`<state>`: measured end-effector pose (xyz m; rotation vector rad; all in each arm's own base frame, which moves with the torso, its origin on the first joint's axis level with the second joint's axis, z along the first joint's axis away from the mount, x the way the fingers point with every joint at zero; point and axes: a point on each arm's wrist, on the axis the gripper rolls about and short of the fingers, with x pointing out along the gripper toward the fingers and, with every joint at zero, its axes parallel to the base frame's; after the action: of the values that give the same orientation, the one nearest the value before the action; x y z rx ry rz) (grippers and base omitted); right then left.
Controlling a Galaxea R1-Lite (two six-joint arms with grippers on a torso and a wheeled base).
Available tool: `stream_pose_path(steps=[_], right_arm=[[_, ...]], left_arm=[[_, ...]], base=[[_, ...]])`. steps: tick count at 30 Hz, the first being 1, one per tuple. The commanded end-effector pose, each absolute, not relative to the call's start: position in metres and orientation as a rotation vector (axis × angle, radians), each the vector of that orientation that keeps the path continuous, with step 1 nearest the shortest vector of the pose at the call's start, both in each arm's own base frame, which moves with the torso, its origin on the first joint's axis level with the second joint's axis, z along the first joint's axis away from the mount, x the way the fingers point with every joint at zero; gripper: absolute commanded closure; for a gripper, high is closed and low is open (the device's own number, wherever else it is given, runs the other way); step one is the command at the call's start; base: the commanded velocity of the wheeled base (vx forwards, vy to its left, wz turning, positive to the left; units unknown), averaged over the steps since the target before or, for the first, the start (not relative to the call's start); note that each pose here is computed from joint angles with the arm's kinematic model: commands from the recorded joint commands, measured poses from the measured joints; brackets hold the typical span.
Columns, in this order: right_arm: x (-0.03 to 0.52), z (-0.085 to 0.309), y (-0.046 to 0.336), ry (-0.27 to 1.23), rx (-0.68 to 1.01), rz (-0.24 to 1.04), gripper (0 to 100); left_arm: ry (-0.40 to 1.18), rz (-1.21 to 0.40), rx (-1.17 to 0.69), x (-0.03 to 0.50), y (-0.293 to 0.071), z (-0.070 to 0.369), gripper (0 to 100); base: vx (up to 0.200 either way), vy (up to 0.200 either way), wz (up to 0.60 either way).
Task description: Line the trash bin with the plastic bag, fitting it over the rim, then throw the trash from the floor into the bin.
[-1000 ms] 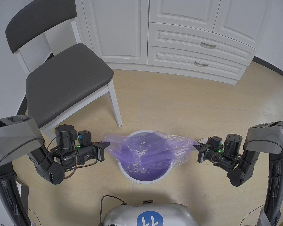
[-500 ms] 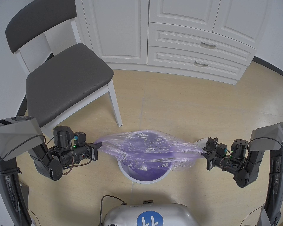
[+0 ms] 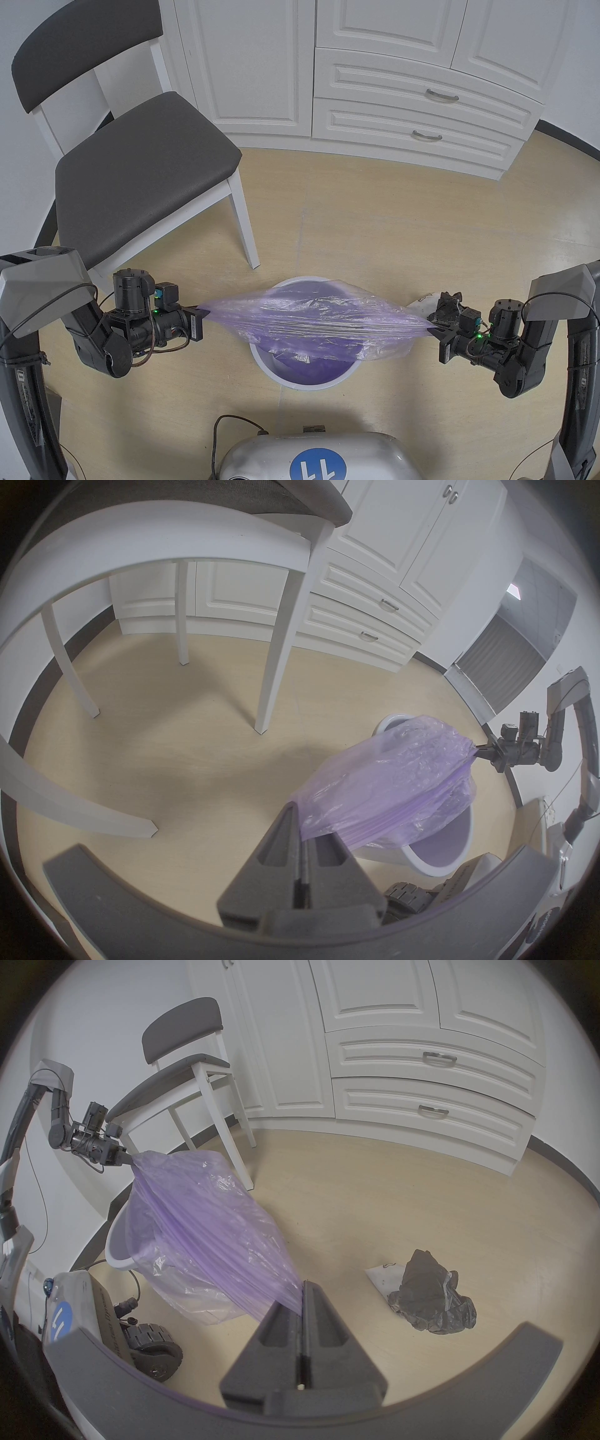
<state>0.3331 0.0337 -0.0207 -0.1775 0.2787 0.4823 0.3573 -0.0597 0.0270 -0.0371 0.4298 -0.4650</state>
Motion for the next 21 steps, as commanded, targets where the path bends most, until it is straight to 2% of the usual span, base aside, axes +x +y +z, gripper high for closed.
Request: stream_pose_path(steps=[1,11,13,17,21], right_arm=[[0.33,-0.014,0.037,0.253,-0.178,0.505,100],[0.301,0.006,0.036,0.251,-0.258,0.536,100],[0.286,0.009,0.033,0.263,-0.343,0.55,100],[0.279,0.004,0.034,0.284,-0.39,0.569,100],[0.276,-0.005,0.034,0.315,-0.413,0.586,100]], left_arm=[[0.427,-0.463,-0.037,0.355,-0.059,0.03,100],[0.485,-0.467,0.027,0.336,-0.051,0.046,100],[0.574,-0.517,0.123,0.318,-0.041,0.057,100],[0.631,-0.622,0.141,0.306,-0.036,0.064,100],[0.652,-0.646,0.157,0.304,-0.036,0.059,100]], base=[[0.0,0.0,0.0],[0.0,0.0,0.0],[0.0,0.0,0.0],[0.0,0.0,0.0],[0.0,0.0,0.0]])
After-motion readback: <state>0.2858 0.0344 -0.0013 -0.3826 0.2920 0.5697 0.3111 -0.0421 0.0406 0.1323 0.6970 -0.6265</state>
